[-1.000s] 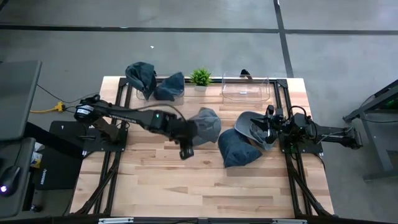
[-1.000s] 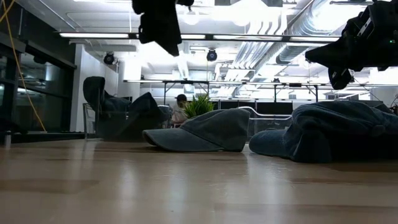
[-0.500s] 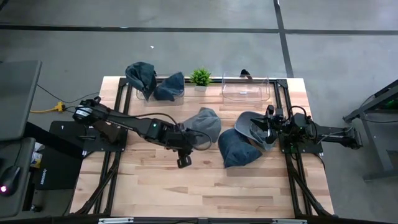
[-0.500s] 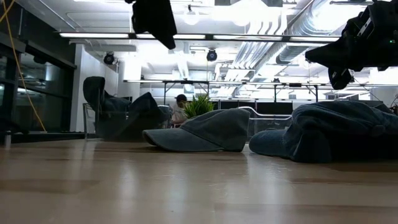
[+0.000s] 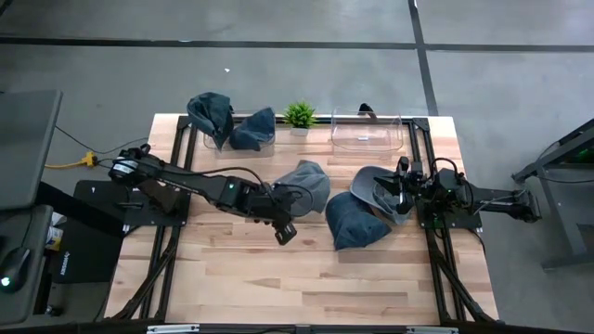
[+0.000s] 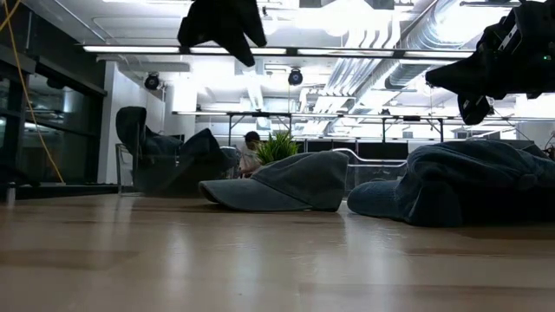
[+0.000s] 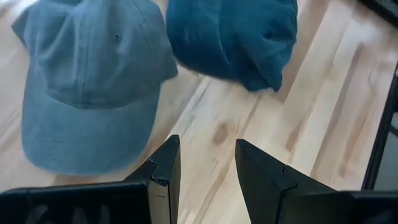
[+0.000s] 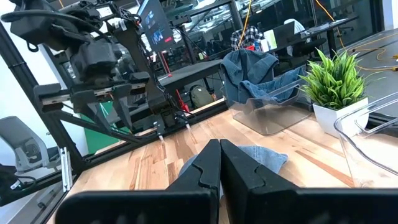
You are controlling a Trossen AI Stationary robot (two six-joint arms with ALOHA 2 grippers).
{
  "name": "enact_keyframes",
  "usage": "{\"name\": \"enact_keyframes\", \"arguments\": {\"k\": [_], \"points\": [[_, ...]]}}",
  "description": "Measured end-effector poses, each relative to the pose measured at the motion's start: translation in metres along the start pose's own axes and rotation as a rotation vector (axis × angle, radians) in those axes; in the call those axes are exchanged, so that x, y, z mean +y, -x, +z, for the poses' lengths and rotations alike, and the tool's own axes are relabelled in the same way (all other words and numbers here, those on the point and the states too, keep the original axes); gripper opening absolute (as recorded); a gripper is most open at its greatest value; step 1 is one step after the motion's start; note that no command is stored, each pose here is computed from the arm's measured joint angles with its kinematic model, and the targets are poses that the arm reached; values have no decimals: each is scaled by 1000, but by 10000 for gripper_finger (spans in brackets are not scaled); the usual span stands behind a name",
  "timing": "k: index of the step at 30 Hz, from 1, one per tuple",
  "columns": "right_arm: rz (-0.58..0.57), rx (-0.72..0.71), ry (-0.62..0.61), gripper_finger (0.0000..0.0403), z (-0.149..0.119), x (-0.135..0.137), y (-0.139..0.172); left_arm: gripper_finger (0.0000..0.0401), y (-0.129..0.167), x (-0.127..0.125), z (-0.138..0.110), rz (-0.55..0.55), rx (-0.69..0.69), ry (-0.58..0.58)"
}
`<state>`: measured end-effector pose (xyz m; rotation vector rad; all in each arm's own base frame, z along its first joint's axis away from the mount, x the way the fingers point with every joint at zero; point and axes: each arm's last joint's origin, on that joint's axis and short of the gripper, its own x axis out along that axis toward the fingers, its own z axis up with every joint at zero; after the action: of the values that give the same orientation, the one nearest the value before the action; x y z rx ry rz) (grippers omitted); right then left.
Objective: Pick & Place hat
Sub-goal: Put the dark blue cap into the left transparent bin
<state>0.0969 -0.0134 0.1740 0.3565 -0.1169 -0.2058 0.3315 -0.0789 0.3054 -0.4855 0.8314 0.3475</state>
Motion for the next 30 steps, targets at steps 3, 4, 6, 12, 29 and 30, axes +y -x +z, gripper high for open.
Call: {"name": "enact_keyframes", "arguments": {"k": [3,4,6,12,29,30], "points": [[0,0,0,1,0,0,0,115,0,1,1,24,-29,30],[0,1,0,1,0,0,0,115,0,1,1,32,-32,37],[0,0,0,1,0,0,0,115,0,3,0,57,-27,43],[18,-25,-87,1,3,1,0,115,1,10,-6,133,23,41],[22,4,18,1,38,15,1,115,-1,26,-23,123,-4,18],[9,42,43,1,41,16,0,115,0,29,-26,105,-17,29]]}}
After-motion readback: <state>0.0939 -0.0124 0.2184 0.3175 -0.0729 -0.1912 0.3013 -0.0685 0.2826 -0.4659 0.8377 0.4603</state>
